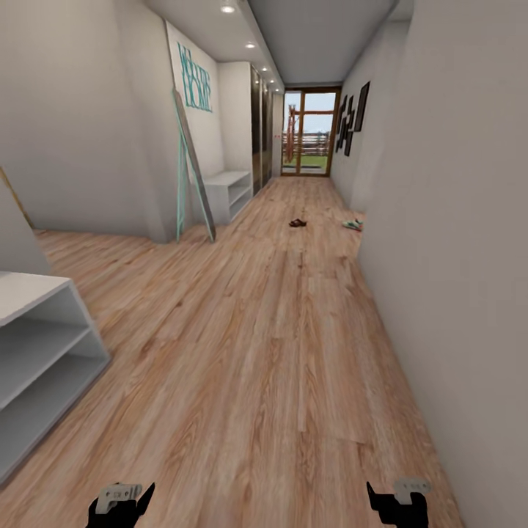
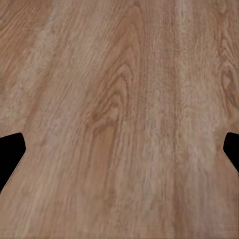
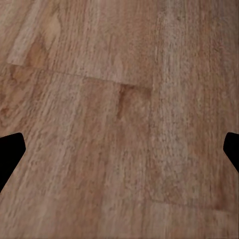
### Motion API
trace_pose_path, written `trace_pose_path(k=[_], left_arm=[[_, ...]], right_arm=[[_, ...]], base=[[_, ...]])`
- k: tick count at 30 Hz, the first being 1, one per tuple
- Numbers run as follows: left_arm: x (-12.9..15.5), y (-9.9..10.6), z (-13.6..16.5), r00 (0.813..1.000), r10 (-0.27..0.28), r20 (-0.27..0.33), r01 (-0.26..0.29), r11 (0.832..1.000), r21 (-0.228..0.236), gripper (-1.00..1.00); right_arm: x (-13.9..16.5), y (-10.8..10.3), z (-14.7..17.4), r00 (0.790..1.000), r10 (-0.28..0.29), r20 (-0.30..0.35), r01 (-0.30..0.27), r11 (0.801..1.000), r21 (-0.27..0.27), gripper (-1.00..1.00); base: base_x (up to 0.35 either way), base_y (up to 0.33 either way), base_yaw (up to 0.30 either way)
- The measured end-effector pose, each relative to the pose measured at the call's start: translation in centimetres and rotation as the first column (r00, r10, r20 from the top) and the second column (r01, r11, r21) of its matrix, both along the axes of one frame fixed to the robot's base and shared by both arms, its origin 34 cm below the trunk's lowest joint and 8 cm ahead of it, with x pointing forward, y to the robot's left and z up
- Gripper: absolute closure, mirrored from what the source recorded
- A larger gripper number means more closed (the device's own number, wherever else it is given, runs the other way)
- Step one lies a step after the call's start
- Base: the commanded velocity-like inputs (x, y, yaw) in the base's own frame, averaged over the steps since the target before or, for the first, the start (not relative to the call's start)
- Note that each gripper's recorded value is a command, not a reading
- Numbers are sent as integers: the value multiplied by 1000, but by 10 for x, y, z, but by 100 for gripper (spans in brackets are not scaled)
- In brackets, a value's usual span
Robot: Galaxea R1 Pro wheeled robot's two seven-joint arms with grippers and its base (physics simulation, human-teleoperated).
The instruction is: Pick up the two gym shoes and the two sandals from the corridor floor and place them onto the hallstand (shoe rack) in the corridor, making sure they are on the rack and not on the floor. Arrange them so the two gym shoes are next to each other and the two sandals are next to each other.
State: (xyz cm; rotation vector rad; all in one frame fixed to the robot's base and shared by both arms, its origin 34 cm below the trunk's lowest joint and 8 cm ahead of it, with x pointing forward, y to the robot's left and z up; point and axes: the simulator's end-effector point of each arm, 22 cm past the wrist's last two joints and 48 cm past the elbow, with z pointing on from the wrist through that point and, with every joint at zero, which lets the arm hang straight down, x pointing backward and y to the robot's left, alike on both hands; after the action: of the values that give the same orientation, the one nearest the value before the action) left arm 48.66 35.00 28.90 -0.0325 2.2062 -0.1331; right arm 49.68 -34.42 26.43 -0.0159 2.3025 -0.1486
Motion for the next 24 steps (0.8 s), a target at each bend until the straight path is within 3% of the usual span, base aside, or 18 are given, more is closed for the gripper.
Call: trace_pose_path(k=[17, 24], left_arm=[[7, 0, 11, 1000, 3, 29, -3, 1000, -1, -100], [10, 0, 15, 999, 3, 40, -3, 1000, -1, -100]], right_arm=[[7, 3, 10, 1000, 5, 25, -5, 1000, 3, -100], [11, 20, 13, 999, 17, 35, -18, 1000, 22, -100]], base=[[336, 0, -5], [337, 0, 0]])
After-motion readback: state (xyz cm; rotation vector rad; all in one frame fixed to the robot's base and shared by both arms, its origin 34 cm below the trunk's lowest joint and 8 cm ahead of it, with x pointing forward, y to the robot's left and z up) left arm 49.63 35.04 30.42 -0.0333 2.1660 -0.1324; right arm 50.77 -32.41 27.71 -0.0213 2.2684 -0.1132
